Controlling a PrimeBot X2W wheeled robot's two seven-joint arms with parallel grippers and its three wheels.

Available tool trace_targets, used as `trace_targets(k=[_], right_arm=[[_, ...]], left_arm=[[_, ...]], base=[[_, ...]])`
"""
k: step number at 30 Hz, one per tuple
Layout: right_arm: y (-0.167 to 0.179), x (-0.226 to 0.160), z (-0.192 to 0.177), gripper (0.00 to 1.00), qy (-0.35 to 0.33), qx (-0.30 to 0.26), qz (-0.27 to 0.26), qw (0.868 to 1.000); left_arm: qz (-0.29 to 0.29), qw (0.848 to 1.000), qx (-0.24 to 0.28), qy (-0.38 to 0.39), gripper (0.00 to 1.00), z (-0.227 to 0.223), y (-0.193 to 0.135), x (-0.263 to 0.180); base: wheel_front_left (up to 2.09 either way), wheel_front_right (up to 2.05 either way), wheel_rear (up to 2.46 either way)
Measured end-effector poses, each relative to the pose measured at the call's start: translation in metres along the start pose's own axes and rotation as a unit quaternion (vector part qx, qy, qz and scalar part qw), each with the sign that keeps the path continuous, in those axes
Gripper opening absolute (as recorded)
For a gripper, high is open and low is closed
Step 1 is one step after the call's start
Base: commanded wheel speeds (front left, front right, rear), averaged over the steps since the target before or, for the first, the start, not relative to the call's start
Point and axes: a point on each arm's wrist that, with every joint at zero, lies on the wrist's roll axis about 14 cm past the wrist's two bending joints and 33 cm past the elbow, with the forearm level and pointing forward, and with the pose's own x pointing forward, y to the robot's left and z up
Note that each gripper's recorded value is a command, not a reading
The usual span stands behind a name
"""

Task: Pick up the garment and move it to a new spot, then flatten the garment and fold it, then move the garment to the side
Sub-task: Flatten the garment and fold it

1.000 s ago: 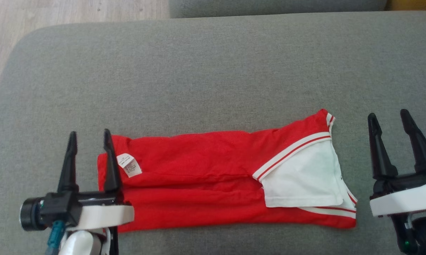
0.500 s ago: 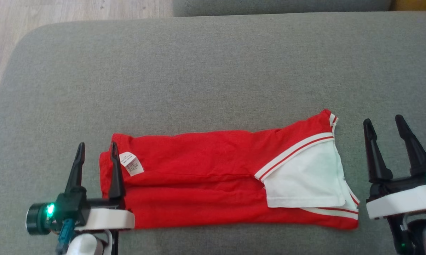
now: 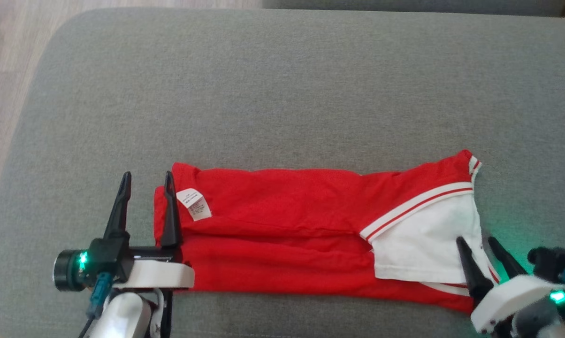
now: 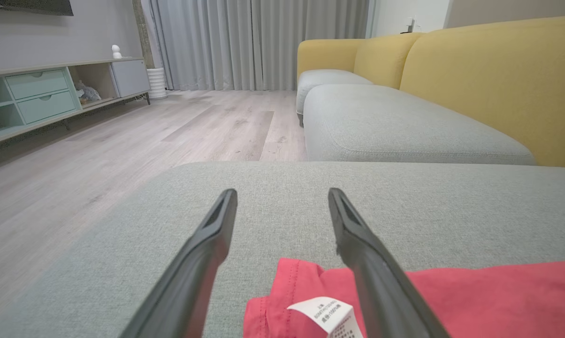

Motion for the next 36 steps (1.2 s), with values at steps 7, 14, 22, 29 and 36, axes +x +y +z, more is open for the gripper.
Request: trace_targets(k=[7,14,22,29,36], right_arm=[[0.01,0.017,-0.001,0.09,0.041,0.023,0.031,0.998],[0.023,0.017,0.002,0.0,0.046,0.034,0.056,0.997],[-0.006,0.001,0.022,0.0,0.001,0.057,0.017,0.998],[-0.074,-0.037,0.019,0.0,-0.02,0.082,-0.081,0.993],[-0.074,-0.049,0.049,0.0,-0.047,0.049,-0.08,0.994]], left_arm=[[0.003,1.0,-0.002,0.002,1.0,-0.002,0.002,-0.001],[0.006,1.0,-0.002,-0.005,1.0,0.002,0.003,0.002],[-0.011,1.0,-0.007,-0.012,1.0,0.005,-0.008,0.009],[-0.032,0.999,-0.008,-0.017,1.0,0.007,-0.021,0.014],[-0.045,0.999,-0.007,-0.018,1.0,0.007,-0.03,0.019]], base=[[0.0,0.0,0.0],[0.0,0.0,0.0],[0.0,0.0,0.0],[0.0,0.0,0.0],[0.0,0.0,0.0]])
